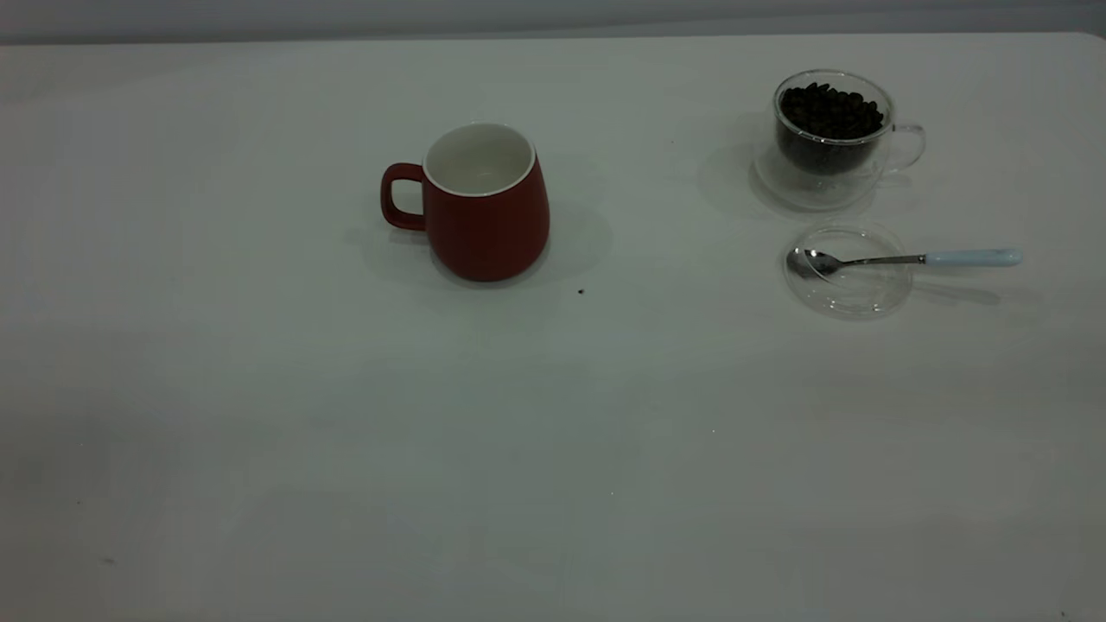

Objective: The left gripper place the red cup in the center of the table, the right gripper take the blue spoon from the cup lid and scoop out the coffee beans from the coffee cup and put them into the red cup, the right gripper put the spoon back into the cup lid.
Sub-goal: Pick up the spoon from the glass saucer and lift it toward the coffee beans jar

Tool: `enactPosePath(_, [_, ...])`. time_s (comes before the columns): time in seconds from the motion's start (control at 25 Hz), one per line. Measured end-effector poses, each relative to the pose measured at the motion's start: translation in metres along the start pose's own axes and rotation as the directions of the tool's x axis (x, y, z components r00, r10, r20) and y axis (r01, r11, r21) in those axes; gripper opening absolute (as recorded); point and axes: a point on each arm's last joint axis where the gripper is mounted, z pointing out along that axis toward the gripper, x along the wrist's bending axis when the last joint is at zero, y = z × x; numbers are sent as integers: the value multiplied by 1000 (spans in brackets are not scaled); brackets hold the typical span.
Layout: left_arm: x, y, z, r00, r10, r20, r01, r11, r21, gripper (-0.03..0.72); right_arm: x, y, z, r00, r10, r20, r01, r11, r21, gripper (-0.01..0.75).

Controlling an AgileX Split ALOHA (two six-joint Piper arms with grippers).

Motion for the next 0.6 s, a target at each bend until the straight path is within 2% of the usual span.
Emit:
enactPosePath(0.08, [0,0,0,1000,0,0,0,1000,0,587,3,14,16,999,-20,-34,20,1000,20,574])
enactPosePath(0.24, [0,0,0,1000,0,0,0,1000,0,587,3,42,66,993,-109,-37,111,991,68,594])
enactPosePath(0.4, [0,0,0,1000,0,0,0,1000,0,587,4,62,131,997,-44,-56,49,995,86,596])
enactPosePath(0.6, [0,0,0,1000,0,0,0,1000,0,587,6,58,208,995,-36,-95,63,952,300,590])
